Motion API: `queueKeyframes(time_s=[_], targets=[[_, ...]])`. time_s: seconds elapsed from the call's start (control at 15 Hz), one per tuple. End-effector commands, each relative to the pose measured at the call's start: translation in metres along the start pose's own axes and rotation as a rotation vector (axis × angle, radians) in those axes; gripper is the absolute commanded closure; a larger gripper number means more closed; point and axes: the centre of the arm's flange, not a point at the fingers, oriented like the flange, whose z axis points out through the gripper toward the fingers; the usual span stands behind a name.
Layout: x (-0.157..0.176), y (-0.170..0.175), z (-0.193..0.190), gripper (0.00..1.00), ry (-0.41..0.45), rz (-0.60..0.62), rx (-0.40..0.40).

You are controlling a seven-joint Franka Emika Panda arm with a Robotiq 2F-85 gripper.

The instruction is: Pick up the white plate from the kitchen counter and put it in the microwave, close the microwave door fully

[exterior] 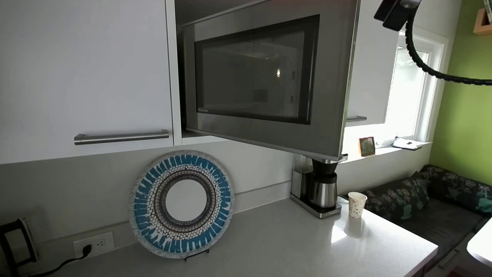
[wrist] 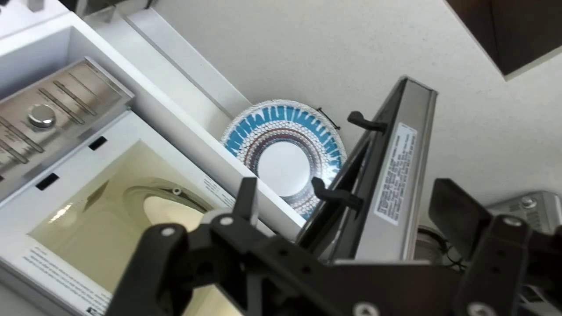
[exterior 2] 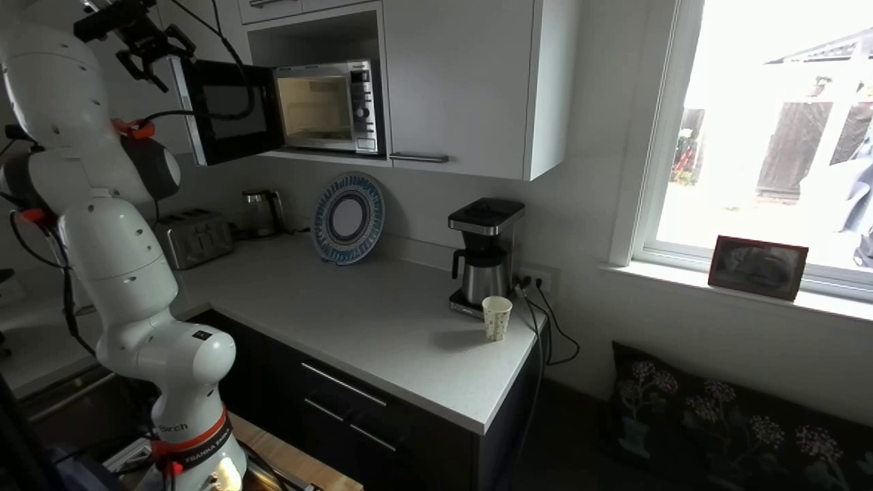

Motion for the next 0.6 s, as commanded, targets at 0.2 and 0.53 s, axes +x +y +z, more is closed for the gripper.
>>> queueKeyframes(time_s=[0.2, 0.53], targets=[[0.038, -0.014, -0.034, 0.0, 0.039, 0.056, -0.156], [0.023, -0.019, -0.005, 0.0, 0.081, 0.02, -0.16]])
